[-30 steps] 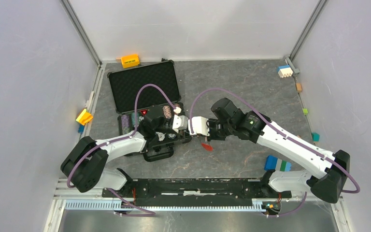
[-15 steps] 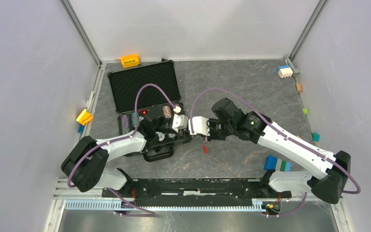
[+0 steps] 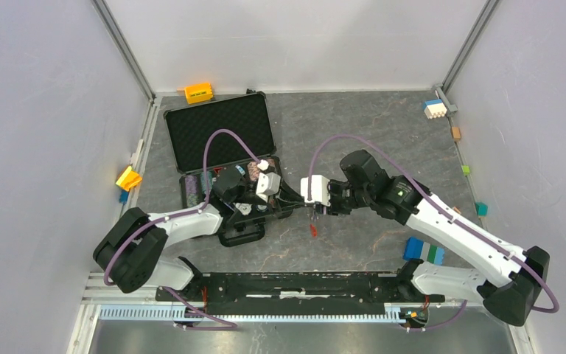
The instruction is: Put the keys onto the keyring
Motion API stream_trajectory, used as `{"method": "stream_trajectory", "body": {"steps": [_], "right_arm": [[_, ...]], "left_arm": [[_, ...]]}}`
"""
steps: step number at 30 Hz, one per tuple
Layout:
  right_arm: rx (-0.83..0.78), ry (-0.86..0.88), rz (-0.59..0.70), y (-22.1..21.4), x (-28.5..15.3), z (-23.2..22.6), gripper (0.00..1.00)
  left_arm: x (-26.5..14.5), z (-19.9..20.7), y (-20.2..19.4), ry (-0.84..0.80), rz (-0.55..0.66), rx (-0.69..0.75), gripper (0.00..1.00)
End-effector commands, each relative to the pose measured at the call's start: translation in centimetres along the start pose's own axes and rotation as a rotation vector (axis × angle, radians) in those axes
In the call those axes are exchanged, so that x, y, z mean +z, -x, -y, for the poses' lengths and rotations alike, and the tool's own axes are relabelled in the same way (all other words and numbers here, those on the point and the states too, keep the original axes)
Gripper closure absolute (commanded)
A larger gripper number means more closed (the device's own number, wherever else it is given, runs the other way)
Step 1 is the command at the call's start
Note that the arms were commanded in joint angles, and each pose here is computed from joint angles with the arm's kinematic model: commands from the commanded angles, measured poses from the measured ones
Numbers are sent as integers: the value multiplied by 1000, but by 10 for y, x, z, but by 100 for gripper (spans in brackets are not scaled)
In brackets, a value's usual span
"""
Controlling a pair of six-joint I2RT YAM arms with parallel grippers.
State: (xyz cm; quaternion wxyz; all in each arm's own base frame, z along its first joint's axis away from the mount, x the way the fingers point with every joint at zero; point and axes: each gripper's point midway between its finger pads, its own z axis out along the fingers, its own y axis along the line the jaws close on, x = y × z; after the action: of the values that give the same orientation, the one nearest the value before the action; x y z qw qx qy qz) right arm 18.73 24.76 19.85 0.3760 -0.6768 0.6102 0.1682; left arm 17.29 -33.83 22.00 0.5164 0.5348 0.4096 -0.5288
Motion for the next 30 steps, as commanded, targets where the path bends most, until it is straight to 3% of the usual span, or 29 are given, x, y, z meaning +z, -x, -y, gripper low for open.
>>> {"method": "stream_trajectory", "body": {"steps": [1, 9, 18, 30], "right_arm": [[-8, 7, 99, 15, -5, -1, 60], [-27, 43, 164, 23, -6, -6, 70], [-42, 85, 187, 21, -2, -16, 89], [-62, 123, 237, 23, 3, -26, 93]], "left_arm": [[1, 4, 26, -13, 75, 44, 98], [1, 10, 26, -41, 79, 42, 98], [0, 18, 28, -78, 86, 53, 98], [0, 26, 35, -118, 103, 67, 98]]}}
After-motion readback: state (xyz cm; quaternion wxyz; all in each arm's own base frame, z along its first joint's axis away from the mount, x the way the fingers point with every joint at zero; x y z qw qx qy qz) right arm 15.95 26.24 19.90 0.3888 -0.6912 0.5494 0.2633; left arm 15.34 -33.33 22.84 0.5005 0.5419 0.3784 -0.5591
